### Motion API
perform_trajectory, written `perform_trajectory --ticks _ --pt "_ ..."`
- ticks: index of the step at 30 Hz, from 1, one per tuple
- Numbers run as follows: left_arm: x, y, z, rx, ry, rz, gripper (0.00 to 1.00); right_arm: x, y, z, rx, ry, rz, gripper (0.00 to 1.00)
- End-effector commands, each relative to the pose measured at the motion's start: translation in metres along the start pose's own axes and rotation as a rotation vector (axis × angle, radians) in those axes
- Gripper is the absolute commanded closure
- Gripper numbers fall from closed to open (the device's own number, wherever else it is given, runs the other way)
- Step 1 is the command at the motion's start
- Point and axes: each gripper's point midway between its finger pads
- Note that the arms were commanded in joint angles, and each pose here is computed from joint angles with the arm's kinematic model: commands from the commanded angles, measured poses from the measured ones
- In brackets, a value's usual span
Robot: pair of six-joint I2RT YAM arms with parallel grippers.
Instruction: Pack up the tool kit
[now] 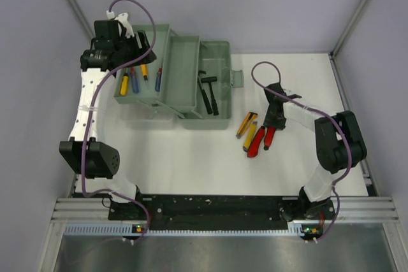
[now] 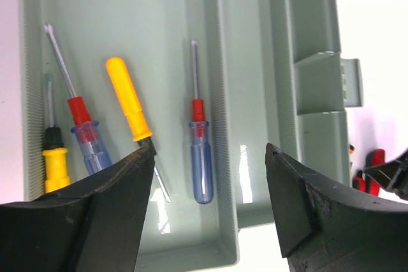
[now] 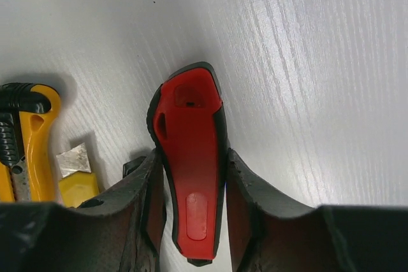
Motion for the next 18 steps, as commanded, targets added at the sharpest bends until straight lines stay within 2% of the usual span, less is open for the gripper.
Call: perform_trajectory --ticks 1,10,15,18 --pt "0.032 -0.03 0.034 -0.127 -0.121 -0.047 0.25 0.023 0.012 0.017 0.007 -0.09 0.037 0.89" --pt "0.035 -0.082 0.041 -0.363 -0.153 -0.092 0.23 0.071 0.041 0.08 0.143 -0.252 0.031 0.98" --pt "0.031 -0.109 0.044 -0.484 -0.16 -0.122 0.22 0.089 0.077 0.127 0.34 -0.274 0.023 0.99" --pt "0.025 -0.142 0.046 -0.621 -0.157 -0.119 0.22 0.097 0.106 0.16 0.508 -0.273 0.022 0.99"
Point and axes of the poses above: each gripper's point midway between its finger pads, its own z axis back along the fingers, its own y axis along the line the jaws close on, x = y × z, and after that the axes turned 12 degrees about -z, right-handed
